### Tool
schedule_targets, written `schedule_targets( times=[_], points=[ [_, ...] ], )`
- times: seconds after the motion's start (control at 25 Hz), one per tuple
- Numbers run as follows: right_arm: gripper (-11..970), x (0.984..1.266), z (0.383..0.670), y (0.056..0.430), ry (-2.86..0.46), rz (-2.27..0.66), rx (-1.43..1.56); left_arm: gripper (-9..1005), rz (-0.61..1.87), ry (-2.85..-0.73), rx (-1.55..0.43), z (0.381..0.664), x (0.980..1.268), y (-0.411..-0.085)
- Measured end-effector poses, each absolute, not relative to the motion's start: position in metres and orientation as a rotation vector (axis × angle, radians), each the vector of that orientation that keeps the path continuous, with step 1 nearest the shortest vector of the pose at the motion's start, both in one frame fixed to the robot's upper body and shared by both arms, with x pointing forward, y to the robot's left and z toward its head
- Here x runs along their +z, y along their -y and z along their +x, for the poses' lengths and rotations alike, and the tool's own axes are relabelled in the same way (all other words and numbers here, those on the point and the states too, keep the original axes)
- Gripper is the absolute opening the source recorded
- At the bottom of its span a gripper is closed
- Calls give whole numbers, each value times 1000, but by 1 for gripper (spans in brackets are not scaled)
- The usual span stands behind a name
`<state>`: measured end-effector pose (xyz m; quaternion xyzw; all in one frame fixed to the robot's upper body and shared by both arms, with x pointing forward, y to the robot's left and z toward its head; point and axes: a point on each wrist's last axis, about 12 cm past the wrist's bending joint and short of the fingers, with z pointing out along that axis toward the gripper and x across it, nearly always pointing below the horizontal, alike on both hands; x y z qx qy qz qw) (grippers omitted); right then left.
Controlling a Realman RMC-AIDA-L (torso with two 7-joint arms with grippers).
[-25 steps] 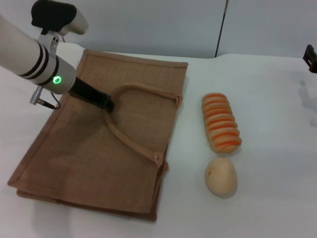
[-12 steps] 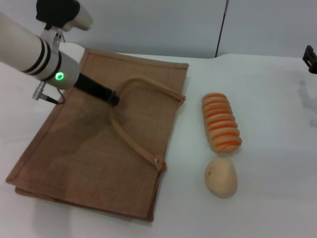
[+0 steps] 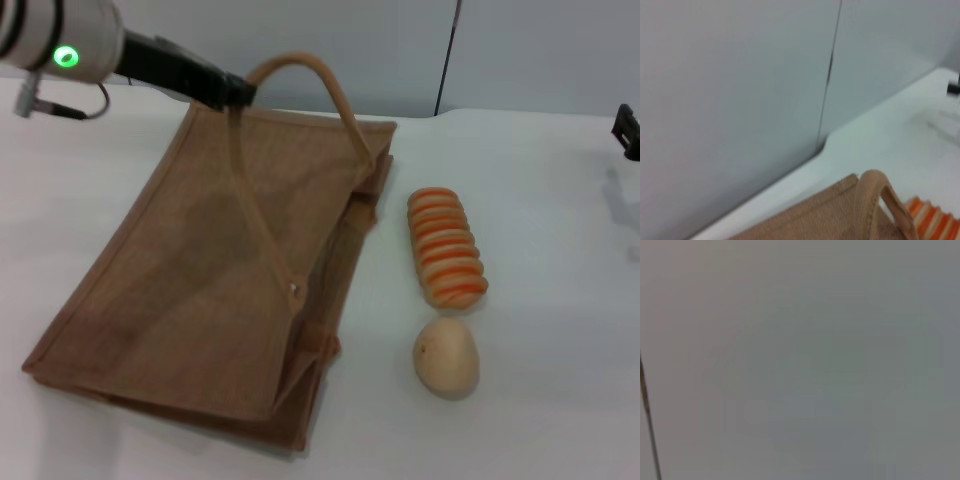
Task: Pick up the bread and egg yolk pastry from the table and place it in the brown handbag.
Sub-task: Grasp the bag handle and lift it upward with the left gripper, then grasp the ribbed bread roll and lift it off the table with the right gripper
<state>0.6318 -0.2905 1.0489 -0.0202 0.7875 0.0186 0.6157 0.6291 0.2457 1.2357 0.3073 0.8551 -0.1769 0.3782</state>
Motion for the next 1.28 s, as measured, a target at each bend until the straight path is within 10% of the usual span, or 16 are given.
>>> schedule_targets(
  times=[0.6,1.28],
  points=[
    [637,1046,624,272,-1803,-177,208,115,775,-2030,-304,575,1318,-253],
    [681,1101,606,279,-1747,-562,686,114,740,-2063,-279,569,1322,-265]
  ],
)
